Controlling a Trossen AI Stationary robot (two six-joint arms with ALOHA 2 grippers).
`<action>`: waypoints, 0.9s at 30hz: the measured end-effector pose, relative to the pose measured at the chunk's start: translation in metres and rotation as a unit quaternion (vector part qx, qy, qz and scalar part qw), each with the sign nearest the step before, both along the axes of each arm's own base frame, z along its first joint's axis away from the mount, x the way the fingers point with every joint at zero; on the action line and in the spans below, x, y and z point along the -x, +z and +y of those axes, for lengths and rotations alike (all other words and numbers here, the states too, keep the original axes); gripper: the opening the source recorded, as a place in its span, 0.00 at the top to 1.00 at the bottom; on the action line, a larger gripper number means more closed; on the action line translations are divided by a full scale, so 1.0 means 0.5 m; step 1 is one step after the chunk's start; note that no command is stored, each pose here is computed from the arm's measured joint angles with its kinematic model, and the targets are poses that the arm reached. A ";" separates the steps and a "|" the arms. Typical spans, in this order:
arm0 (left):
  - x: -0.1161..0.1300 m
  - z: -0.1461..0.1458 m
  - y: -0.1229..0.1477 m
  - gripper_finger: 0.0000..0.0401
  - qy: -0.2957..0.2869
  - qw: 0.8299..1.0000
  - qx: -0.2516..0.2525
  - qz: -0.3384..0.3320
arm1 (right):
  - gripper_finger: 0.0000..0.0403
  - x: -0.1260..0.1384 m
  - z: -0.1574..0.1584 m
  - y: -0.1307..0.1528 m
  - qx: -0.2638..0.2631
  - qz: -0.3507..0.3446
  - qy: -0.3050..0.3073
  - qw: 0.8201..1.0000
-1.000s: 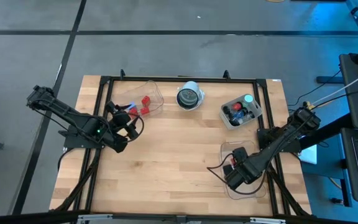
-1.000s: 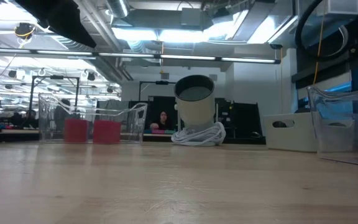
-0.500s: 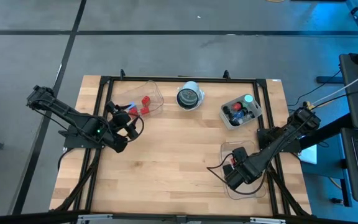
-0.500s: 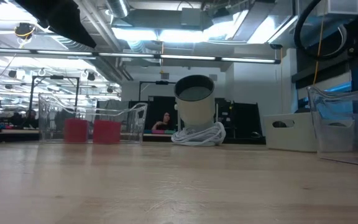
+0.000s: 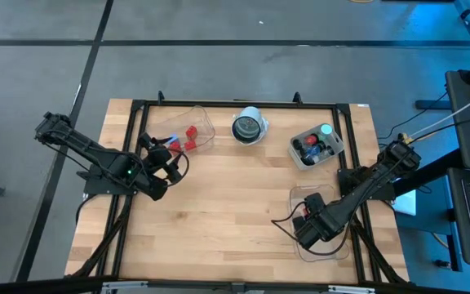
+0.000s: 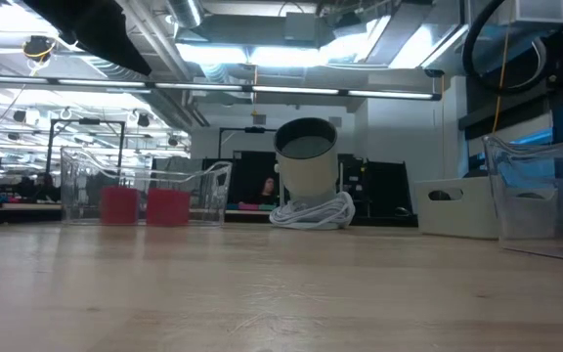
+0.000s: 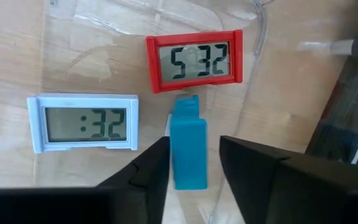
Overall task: Pick & Place Office items
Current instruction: Put the green digital clock into the right transparent bin, then return to Home Position
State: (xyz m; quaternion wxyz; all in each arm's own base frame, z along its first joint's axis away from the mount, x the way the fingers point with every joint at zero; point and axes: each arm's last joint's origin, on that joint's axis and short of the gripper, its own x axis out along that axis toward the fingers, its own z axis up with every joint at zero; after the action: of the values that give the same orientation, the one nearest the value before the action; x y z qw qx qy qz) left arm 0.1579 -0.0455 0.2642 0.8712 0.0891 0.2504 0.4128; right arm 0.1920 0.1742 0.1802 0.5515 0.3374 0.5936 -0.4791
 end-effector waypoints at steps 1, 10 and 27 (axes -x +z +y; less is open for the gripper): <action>0.000 0.000 0.000 0.31 0.000 1.000 0.000 0.000 | 0.63 0.000 0.000 0.000 0.000 0.000 0.001 1.000; -0.002 -0.002 0.007 0.31 -0.011 1.000 0.013 0.008 | 0.47 0.001 0.002 0.013 -0.027 0.007 0.011 1.000; 0.015 0.001 0.091 0.31 -0.103 0.993 0.041 0.035 | 0.49 -0.021 -0.024 0.210 0.085 -0.266 0.208 0.938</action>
State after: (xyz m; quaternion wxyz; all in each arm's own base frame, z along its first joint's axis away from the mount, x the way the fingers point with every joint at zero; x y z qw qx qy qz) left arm 0.1504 -0.0451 0.3095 0.9027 0.0927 0.2868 0.3072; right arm 0.2026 0.1623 0.2852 0.8028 0.2738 0.4396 -0.2953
